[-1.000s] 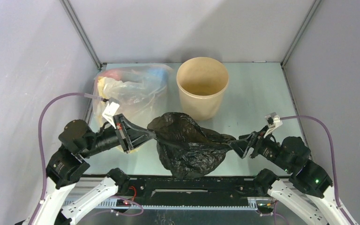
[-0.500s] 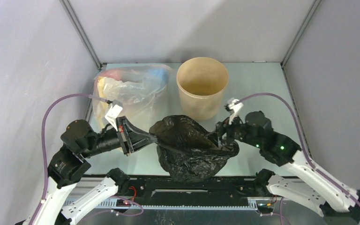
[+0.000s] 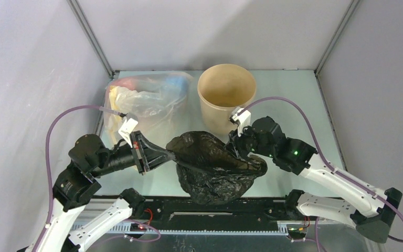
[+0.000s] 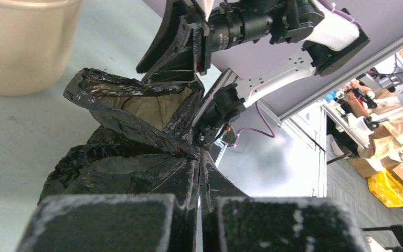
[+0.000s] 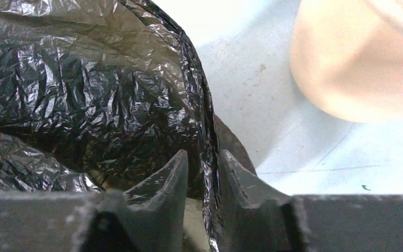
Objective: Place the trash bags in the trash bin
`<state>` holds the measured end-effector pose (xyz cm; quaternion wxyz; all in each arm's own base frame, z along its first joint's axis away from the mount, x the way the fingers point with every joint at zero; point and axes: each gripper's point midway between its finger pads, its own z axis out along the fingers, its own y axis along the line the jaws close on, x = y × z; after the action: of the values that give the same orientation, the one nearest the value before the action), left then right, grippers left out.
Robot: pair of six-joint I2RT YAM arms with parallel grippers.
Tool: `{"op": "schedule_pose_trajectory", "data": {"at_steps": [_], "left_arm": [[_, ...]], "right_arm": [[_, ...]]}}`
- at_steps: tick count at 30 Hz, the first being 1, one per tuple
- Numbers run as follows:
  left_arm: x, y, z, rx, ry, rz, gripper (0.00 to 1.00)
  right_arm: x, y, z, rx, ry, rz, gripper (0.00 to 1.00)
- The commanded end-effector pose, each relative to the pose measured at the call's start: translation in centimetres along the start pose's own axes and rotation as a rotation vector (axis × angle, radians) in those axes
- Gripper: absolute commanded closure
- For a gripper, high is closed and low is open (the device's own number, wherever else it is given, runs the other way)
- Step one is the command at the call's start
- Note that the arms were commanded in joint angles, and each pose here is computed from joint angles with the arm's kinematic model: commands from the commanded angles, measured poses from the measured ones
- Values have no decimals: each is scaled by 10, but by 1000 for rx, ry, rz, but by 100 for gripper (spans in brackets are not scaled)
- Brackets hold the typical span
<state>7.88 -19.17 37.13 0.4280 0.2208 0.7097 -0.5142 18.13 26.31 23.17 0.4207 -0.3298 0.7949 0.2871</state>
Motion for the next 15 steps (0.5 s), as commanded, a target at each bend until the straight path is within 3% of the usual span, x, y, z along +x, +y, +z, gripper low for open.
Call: {"op": "schedule_pose_trajectory", "data": {"at_steps": [1,3,5,12,15], "left_arm": [[-12,-4,-6,-12,-34,45,100],[-12,-4,-6,-12,-36,46,100],[-13,-6,-7,-9,-39,48,100],[-12,-5,-8,-12,-41,49,100],[-12,-5,-9,-13,-42,50,100]], "right_arm": [[-34,-1,-17,21,-118,-20,54],[-33,-1,-17,21,-113,-26,39],[-27,-2,-15,21,-87,-32,37],[5,-2,9,7,63,-30,41],[13,0,16,-6,100,-30,50]]}}
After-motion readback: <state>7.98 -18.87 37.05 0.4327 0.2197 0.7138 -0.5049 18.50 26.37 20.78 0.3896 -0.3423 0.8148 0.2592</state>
